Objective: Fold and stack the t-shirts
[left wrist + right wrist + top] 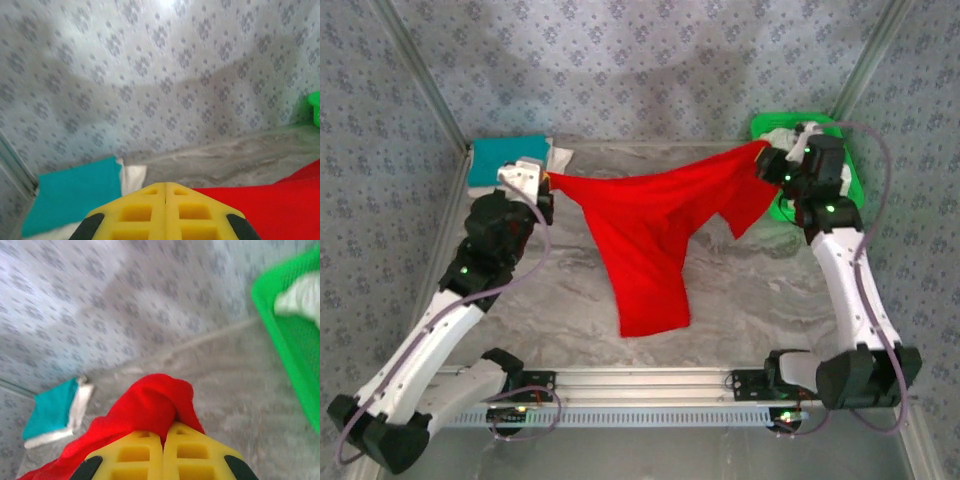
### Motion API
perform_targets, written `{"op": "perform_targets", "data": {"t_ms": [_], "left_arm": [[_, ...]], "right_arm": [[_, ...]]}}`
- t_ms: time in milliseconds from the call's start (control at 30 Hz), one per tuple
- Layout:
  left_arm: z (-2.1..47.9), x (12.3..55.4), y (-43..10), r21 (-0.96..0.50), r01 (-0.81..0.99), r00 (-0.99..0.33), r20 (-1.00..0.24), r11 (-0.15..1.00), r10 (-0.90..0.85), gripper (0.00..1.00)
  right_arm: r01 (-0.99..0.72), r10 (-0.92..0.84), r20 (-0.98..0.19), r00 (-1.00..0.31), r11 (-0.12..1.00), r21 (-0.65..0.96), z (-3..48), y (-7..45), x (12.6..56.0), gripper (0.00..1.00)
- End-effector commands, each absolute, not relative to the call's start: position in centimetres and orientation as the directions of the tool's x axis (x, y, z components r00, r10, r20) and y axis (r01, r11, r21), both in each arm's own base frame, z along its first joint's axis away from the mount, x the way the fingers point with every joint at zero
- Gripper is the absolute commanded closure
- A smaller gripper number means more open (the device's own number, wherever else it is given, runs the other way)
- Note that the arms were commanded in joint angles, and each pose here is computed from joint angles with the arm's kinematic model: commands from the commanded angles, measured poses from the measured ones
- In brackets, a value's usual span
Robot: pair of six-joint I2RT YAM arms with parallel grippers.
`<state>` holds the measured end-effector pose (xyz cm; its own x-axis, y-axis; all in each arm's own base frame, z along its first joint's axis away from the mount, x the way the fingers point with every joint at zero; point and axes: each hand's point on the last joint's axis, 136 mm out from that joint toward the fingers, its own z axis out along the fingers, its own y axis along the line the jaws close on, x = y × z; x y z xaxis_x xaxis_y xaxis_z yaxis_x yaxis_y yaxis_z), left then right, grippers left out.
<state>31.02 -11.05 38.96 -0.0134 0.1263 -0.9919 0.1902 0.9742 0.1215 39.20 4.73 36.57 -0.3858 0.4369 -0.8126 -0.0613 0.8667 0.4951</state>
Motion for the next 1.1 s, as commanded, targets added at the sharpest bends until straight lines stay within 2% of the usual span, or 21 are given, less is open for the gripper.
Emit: {"op": "perform_targets", "data": {"t_ms": [0,133,333,500,633,700,800,933,1067], "left_arm": [[42.8,29.0,-8.6,0.205,0.104,0.117,-0.974,0.973,0.193,1.00],[44.2,27.6,-7.9,0.200,0.103,0.176,-0.968,0.974,0.180,1.00],[45.4,26.5,-9.7,0.182,0.227,0.213,-0.968,0.957,0.134,1.00],[45.9,23.7,-14.3,0.240,0.499,0.259,-0.958,0.833,0.121,1.00],[46.9,19.7,-17.3,0.305,0.648,0.336,-0.937,0.698,0.098,1.00],[47.2,18.4,-17.6,0.334,0.657,0.377,-0.922,0.676,0.089,1.00],[46.5,18.7,-16.5,0.348,0.602,0.386,-0.915,0.719,0.121,1.00],[44.4,21.6,-14.2,0.383,0.426,0.365,-0.902,0.820,0.232,1.00],[40.4,27.0,-12.4,0.440,0.233,0.237,-0.891,0.868,0.388,1.00]], "right_arm": [[-0.155,0.376,-0.892,-0.252,0.894,0.421,42.8,4.3,36.1,1.00],[-0.235,0.330,-0.936,-0.126,0.906,0.351,47.7,4.6,33.1,1.00],[-0.238,0.314,-0.948,-0.055,0.918,0.317,50.0,4.3,29.6,1.00],[-0.177,0.276,-0.961,0.034,0.948,0.266,52.1,2.8,25.6,1.00],[-0.185,0.250,-0.965,0.072,0.955,0.234,54.1,2.8,24.4,1.00],[-0.203,0.239,-0.969,0.055,0.953,0.224,54.7,3.2,25.7,1.00],[-0.291,0.238,-0.971,0.002,0.929,0.228,55.4,5.0,29.3,1.00],[-0.417,0.227,-0.971,-0.076,0.877,0.238,54.9,9.2,37.5,1.00],[-0.473,0.180,-0.970,-0.161,0.849,0.236,51.6,15.2,48.0,1.00]]}}
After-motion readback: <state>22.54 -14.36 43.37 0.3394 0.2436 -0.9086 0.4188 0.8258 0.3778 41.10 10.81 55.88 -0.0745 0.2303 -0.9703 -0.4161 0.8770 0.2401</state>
